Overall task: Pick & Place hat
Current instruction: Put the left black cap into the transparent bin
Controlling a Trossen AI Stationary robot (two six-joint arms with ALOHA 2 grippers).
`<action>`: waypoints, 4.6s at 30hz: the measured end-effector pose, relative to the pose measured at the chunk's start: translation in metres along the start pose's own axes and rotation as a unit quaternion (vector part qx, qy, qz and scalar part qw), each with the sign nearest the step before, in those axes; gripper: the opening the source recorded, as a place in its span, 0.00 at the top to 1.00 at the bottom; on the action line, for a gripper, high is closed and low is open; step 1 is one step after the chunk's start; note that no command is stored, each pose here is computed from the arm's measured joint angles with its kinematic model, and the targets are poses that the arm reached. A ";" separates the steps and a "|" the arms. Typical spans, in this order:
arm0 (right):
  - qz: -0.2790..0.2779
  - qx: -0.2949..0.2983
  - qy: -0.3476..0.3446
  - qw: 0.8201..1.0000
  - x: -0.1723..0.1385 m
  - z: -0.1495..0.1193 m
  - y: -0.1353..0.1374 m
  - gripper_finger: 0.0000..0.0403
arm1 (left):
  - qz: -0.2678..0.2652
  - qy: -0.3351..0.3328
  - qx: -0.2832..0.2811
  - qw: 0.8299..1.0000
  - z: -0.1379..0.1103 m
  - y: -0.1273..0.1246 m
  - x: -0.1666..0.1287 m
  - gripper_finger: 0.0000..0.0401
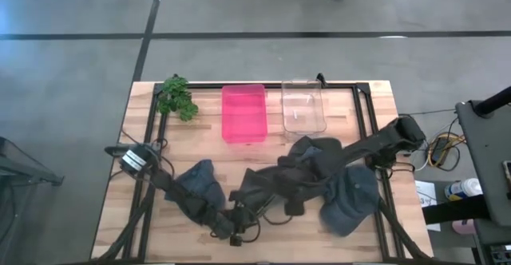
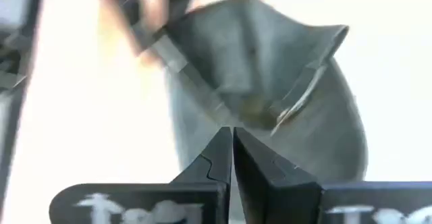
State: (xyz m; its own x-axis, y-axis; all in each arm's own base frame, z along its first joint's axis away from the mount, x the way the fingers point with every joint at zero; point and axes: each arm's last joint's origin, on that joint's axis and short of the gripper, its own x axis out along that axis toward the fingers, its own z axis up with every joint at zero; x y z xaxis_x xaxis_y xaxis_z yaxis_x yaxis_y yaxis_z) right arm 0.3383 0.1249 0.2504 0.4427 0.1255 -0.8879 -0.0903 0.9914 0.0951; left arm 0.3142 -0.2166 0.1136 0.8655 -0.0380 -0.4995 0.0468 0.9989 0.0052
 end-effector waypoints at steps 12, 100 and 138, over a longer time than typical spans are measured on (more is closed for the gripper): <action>-0.048 -0.125 0.085 0.987 0.008 -0.034 0.046 0.65 | 0.016 0.031 0.056 0.998 0.035 0.016 -0.040 0.65; -0.218 0.459 0.233 0.829 -0.042 -0.007 -0.179 0.72 | 0.265 0.116 -0.080 0.954 0.086 0.055 -0.137 0.65; -0.268 -0.045 0.140 0.952 -0.077 -0.098 -0.088 0.44 | 0.321 0.165 -0.013 0.932 0.048 0.068 -0.139 0.65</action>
State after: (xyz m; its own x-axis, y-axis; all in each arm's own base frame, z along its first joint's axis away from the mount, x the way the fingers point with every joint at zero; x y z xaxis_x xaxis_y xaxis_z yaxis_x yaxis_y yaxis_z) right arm 0.2243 0.0243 0.2661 0.1923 -0.4260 -0.8840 0.0000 0.9009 -0.4341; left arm 0.2215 -0.1442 0.2250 0.5096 0.5741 -0.6409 -0.4442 0.8135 0.3755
